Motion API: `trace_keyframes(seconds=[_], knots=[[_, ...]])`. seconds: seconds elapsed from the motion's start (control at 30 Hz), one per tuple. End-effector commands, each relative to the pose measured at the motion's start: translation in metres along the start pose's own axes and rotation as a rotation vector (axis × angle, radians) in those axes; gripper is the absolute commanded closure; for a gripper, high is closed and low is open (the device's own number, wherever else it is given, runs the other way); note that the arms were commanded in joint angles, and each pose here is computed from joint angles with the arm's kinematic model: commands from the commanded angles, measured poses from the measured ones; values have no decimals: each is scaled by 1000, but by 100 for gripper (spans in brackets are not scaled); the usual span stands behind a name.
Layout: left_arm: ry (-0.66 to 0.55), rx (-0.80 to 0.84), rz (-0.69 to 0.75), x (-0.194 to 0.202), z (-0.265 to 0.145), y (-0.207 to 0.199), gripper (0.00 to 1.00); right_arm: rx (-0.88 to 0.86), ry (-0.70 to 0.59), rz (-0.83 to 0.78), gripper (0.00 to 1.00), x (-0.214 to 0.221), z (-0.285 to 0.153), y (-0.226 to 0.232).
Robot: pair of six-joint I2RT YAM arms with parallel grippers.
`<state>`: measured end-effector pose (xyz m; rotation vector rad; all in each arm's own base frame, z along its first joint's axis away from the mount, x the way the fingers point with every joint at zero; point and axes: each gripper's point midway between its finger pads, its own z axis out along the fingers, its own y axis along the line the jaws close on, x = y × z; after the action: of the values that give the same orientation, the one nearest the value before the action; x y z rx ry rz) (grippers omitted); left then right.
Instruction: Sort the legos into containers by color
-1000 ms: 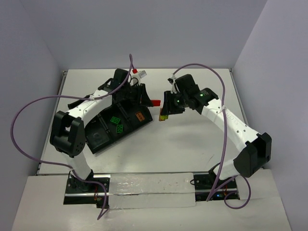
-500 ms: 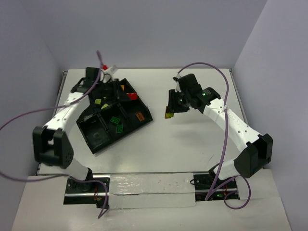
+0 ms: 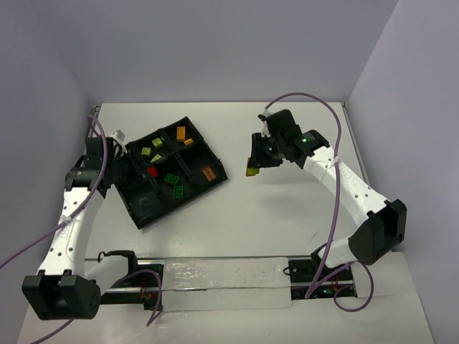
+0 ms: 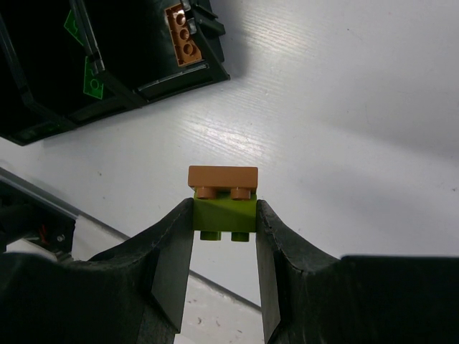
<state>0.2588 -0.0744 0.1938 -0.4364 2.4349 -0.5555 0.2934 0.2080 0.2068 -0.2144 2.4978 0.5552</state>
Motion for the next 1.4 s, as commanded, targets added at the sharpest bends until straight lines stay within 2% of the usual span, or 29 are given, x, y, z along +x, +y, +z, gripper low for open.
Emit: trace_keyframes(seconds=[0.0,0.37,0.63,0.67,0.8,0.9,1.17,1.27,1.3,1.37], knots=[[-27,-215,-119,11,-3,41,100,-19,-44,-13,100,-10,-8,4],[-4,-287,-155,26,25,66,100,-34,-43,2,100,-8,-9,6],[-20,-297,-151,18,39,70,99,-51,-35,11,100,-9,-6,10],[-18,-297,-147,18,40,70,96,-51,-32,13,100,-8,-5,10],[-7,-303,-141,16,42,70,35,-52,-33,16,100,-9,-5,12],[-25,-292,-131,8,37,65,14,-50,-32,18,100,-10,-4,12],[-164,-190,-51,-49,1,23,12,-85,-40,14,100,-15,-8,21],[-214,35,40,-76,-17,-31,15,-158,-40,0,100,-14,-11,33],[-174,159,67,-74,-17,-55,17,-213,-37,-11,100,-14,-14,43],[-130,294,102,-73,-19,-84,18,-278,-36,-29,100,-14,-19,54]])
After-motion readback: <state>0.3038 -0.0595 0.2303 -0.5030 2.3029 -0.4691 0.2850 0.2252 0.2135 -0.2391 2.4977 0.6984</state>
